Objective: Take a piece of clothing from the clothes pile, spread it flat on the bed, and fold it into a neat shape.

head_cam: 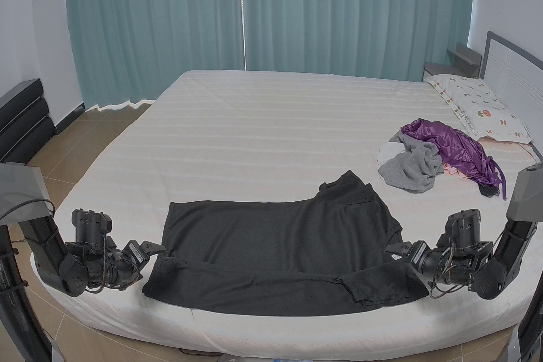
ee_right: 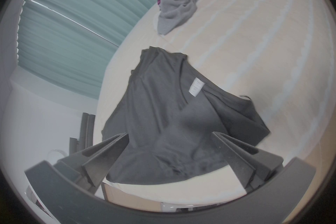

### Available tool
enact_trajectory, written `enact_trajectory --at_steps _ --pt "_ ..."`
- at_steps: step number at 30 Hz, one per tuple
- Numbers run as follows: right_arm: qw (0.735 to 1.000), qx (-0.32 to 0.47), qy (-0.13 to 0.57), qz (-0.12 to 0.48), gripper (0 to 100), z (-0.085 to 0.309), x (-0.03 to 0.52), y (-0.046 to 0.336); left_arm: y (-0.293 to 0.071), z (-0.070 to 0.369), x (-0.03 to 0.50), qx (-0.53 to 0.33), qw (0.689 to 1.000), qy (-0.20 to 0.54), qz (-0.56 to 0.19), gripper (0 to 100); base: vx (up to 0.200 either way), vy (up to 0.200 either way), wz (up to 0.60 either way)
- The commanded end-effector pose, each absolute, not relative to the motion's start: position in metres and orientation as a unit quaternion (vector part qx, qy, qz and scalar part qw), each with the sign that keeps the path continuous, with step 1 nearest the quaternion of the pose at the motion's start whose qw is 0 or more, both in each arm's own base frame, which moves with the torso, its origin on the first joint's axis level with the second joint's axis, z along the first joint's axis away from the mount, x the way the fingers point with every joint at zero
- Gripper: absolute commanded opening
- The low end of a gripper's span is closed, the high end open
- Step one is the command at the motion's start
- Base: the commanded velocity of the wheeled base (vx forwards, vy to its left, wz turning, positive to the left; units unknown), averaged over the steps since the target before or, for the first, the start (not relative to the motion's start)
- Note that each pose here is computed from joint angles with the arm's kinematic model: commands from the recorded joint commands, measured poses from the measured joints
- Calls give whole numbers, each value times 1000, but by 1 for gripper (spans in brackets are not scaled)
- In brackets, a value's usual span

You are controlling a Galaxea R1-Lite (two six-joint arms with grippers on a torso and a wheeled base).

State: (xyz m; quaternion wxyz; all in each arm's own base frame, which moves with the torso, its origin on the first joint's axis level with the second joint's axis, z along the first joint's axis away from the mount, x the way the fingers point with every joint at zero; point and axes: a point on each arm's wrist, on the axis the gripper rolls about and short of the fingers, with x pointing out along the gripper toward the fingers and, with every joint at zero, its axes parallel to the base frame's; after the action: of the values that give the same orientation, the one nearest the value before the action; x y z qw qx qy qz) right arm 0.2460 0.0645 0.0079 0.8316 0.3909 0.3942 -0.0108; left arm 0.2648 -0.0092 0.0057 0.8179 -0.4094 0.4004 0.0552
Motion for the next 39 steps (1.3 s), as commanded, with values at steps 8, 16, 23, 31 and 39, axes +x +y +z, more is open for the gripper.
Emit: enact_trajectory --at_steps 8,16,23,31,39 --pt "784 491 379 16 100 14 266 55 -4 13 270 -413 834 362 56 100 0 0 0" --pt "774 514 369 19 100 11 261 36 -5 32 320 -412 859 304 22 100 0 0 0" --pt "774 519 363 16 100 6 260 30 -7 19 377 -409 860 306 13 100 0 0 0" --pt "776 520 355 32 100 -3 255 32 -8 10 448 -388 869 307 -13 100 0 0 0" --pt "776 520 356 34 100 -4 252 33 -12 -12 482 -388 867 306 -63 100 0 0 0"
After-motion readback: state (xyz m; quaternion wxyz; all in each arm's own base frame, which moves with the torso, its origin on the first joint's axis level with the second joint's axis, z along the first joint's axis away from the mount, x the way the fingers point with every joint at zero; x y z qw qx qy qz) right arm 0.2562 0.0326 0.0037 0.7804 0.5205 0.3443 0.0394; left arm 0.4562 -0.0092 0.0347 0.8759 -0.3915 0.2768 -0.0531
